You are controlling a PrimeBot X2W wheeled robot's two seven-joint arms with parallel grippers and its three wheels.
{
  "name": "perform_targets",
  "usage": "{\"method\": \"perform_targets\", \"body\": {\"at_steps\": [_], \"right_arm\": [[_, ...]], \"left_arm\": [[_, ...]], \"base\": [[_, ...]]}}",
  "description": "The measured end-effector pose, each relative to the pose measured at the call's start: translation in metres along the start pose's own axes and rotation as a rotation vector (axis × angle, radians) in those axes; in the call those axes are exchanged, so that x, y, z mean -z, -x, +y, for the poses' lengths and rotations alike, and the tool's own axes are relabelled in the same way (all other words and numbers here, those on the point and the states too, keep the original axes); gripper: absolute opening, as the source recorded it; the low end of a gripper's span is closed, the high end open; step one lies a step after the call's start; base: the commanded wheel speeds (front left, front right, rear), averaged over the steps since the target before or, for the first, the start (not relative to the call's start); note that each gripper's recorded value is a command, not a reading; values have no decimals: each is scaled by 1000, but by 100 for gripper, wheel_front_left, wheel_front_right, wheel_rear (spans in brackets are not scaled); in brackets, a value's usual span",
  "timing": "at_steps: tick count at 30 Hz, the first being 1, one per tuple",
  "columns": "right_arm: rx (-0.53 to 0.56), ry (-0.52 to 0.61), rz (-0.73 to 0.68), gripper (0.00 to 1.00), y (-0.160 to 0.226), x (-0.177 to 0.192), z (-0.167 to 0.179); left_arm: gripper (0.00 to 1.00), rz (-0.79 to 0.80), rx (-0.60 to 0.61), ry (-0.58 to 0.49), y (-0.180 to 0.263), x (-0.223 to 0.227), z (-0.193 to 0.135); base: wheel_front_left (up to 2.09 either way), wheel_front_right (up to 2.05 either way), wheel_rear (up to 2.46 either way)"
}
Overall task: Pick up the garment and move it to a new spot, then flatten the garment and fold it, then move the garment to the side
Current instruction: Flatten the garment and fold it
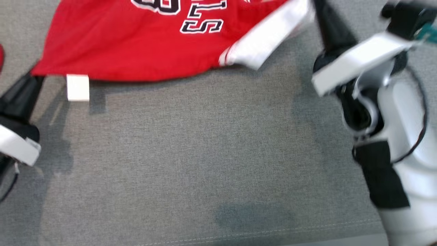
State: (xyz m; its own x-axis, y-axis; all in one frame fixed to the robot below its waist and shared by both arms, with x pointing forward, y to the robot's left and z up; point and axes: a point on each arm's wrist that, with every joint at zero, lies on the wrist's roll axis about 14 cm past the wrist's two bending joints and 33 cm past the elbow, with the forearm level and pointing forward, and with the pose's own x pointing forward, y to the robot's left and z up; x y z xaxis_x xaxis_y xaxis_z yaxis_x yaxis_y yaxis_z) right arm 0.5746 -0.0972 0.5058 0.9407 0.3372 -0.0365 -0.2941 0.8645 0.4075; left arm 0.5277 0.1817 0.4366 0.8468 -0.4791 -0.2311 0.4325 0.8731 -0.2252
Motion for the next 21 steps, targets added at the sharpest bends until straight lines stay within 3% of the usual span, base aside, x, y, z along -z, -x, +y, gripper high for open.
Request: {"method": "perform_targets", "body": {"at_steps": [4, 9, 21], "right_arm": [[19, -43, 177, 0, 36, 41, 2], [36, -93, 310, 0, 72, 65, 7], [35, -159, 502, 0, 150, 85, 31]], "left_arm": [[0, 25, 5, -12, 17, 11, -11], [0, 34, -6, 3, 32, 20, -21], [0, 67, -101, -82, 80, 43, -26]], "base": [[0, 0, 0], [0, 0, 0], [0, 0, 0]]}}
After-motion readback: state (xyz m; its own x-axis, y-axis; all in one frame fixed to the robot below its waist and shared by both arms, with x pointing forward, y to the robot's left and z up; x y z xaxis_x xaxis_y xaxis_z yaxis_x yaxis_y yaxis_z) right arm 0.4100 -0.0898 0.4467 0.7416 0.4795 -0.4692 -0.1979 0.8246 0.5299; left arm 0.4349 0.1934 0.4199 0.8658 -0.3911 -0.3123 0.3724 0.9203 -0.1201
